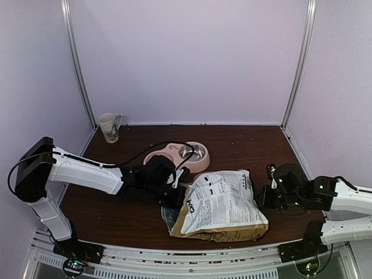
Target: Serve the pet food
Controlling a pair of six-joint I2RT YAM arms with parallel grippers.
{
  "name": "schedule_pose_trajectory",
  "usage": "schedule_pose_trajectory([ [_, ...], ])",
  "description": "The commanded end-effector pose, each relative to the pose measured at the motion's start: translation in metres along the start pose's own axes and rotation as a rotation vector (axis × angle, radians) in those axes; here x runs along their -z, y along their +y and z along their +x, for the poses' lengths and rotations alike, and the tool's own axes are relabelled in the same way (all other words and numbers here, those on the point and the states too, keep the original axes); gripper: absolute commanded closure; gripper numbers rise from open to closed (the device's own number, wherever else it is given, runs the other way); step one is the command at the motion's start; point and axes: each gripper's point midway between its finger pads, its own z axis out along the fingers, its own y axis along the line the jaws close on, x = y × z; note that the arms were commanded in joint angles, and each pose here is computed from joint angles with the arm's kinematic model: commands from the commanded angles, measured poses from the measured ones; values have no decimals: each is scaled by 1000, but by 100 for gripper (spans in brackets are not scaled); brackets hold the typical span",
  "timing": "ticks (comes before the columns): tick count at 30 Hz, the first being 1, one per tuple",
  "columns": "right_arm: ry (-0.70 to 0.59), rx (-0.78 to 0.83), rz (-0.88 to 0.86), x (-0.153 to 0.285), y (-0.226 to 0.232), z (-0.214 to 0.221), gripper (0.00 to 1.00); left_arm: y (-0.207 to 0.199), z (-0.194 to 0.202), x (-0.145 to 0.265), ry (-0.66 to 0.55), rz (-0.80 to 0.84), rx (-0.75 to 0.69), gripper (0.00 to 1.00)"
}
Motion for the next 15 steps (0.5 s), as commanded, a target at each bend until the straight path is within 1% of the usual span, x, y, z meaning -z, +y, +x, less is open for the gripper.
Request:
schedule_pose_trajectory([
  [1,40,-6,-20,-12,1,10,100,-20,-4,-26,39,86,-39,100],
  [5,51,-13,-29,-18,3,13,100,-68,-20,-41,26,232,-103,100],
  [8,53,-17,-25,-21,3,14,100,-96,-24,-48,19,338,-108,100],
  [11,45,-25,-17,-21,1,13,100,-114,-31,-43,-15,431,-97,100],
  [15,5,-33,7,-17,-5,7,100,-129,-38,-26,-51,490,-105,100],
])
